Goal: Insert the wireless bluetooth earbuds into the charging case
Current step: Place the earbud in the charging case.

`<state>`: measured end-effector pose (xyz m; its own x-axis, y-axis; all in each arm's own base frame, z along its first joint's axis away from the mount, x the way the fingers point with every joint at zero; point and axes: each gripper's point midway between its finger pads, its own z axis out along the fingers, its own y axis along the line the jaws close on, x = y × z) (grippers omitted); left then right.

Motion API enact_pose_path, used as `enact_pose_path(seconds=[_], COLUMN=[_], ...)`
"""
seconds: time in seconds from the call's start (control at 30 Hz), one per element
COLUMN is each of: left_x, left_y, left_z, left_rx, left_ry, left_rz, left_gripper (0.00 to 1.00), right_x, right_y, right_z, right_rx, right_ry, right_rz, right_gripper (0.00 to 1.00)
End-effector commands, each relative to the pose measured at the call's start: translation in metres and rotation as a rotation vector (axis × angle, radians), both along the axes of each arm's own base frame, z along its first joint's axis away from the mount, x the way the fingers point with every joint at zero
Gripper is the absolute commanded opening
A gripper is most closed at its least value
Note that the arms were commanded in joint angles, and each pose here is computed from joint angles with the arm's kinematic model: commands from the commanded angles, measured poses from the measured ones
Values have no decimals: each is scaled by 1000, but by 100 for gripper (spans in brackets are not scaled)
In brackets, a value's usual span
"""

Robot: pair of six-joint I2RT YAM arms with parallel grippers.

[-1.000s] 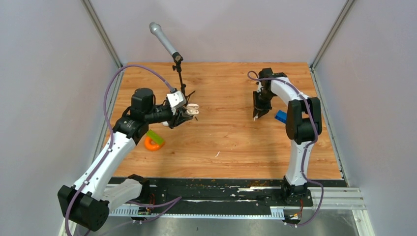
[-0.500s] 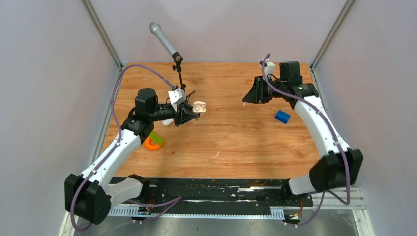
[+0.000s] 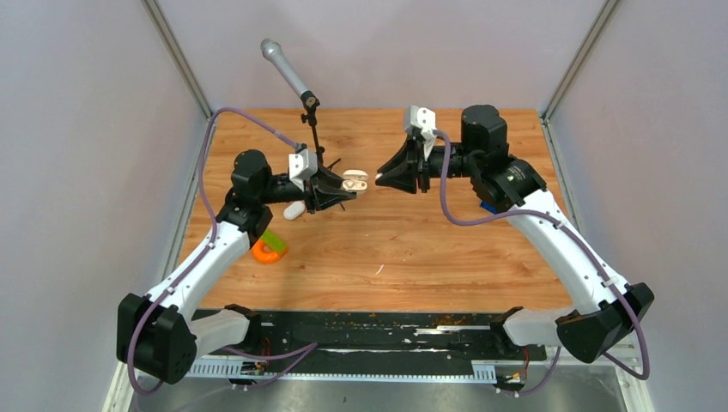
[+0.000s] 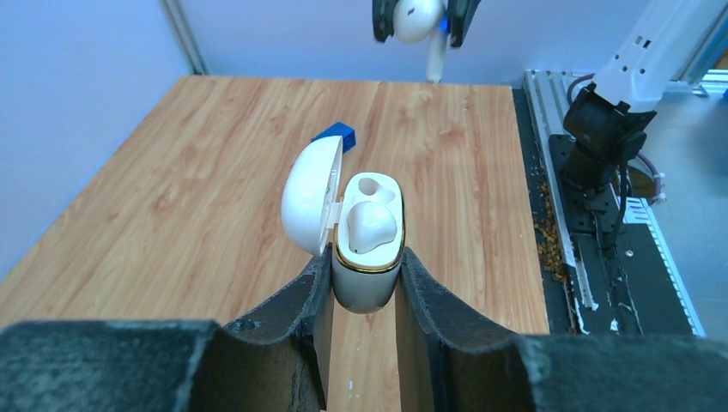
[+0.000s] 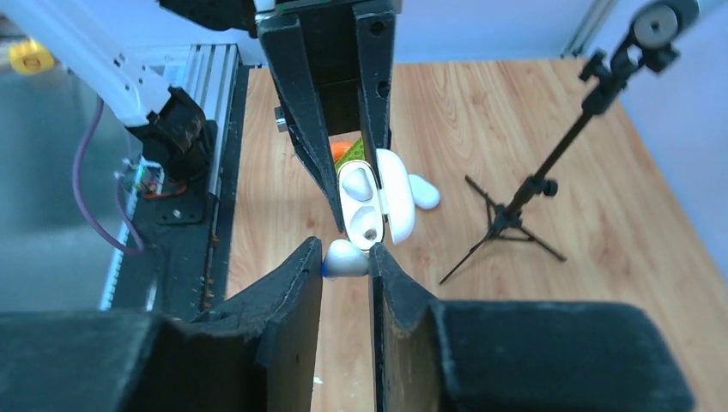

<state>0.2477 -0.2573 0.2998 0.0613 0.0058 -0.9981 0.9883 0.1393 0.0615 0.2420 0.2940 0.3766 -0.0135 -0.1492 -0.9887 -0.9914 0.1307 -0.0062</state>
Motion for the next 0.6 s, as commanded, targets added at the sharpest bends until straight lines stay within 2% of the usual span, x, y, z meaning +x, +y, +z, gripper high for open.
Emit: enact_pose_path(seconds=[0.0, 0.17, 0.57], left_x=[-20, -27, -35], left_y=[0, -2, -2], left_z=[27, 27, 33], left_rx=[-49, -62, -85], left_ry=[-140, -164, -179], left_rz=[-78, -114, -134], left_gripper=[10, 10, 9], right_x=[-17, -31, -37], right_y=[12, 23, 33], right_z=[24, 23, 15], right_rx=[22, 22, 20], right_ry=[-339, -475, -478], right_rz=[186, 314, 411], right_gripper=[6, 5, 5])
